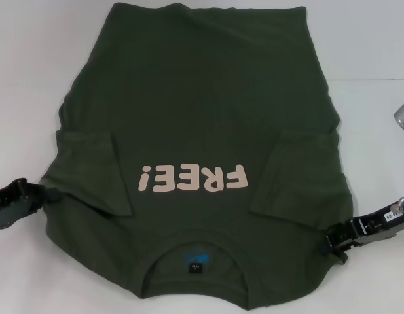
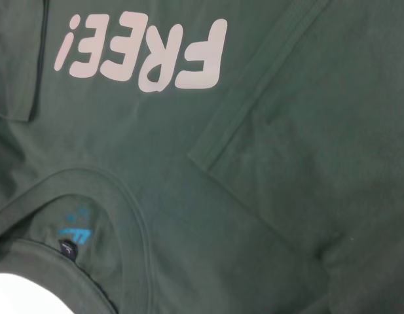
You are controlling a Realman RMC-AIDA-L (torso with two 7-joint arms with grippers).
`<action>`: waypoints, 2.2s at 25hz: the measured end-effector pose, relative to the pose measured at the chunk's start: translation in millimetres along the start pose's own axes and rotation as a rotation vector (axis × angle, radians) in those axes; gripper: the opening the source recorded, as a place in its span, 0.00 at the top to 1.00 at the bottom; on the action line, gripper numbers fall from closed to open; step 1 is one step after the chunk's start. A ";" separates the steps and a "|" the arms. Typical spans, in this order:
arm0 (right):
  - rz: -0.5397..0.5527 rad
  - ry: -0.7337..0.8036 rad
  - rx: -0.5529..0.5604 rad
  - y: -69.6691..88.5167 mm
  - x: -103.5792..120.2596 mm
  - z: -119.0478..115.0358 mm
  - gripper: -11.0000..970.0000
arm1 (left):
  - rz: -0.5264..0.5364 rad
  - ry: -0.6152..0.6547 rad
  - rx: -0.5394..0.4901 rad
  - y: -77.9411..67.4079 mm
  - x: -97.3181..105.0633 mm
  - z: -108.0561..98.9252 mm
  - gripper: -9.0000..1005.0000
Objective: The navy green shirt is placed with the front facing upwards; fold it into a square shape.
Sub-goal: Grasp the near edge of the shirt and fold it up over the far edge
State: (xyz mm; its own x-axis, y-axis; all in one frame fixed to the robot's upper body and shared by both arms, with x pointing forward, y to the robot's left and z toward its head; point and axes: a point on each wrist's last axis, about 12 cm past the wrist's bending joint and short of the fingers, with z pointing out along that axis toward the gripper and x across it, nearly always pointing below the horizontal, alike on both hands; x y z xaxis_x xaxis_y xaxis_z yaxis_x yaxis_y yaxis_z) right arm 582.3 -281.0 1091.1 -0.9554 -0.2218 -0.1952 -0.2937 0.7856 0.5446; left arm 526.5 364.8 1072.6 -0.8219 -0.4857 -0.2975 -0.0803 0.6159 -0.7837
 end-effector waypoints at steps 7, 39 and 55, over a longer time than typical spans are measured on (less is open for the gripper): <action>-0.030 0.014 0.010 5.0 -2.6 3.5 0.43 | -0.001 -0.003 0.007 -0.5 -0.1 -0.2 0.96; -0.069 0.109 -0.132 0.6 34.1 -28.3 0.96 | 0.077 0.200 0.112 -1.7 34.0 -40.9 0.96; -0.065 -0.213 -0.165 -7.0 8.6 -37.2 0.95 | 0.116 0.210 0.075 -31.1 -4.7 10.2 0.96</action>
State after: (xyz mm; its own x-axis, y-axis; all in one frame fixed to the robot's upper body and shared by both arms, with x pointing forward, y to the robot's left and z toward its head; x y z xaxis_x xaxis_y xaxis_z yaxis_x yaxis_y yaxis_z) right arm 574.9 -309.9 1116.0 -0.9112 -0.1288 -0.3913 -0.3720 0.6654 0.6472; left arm 538.6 341.6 1092.8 -0.9229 -0.2701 -0.2744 0.0572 0.6085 -0.7915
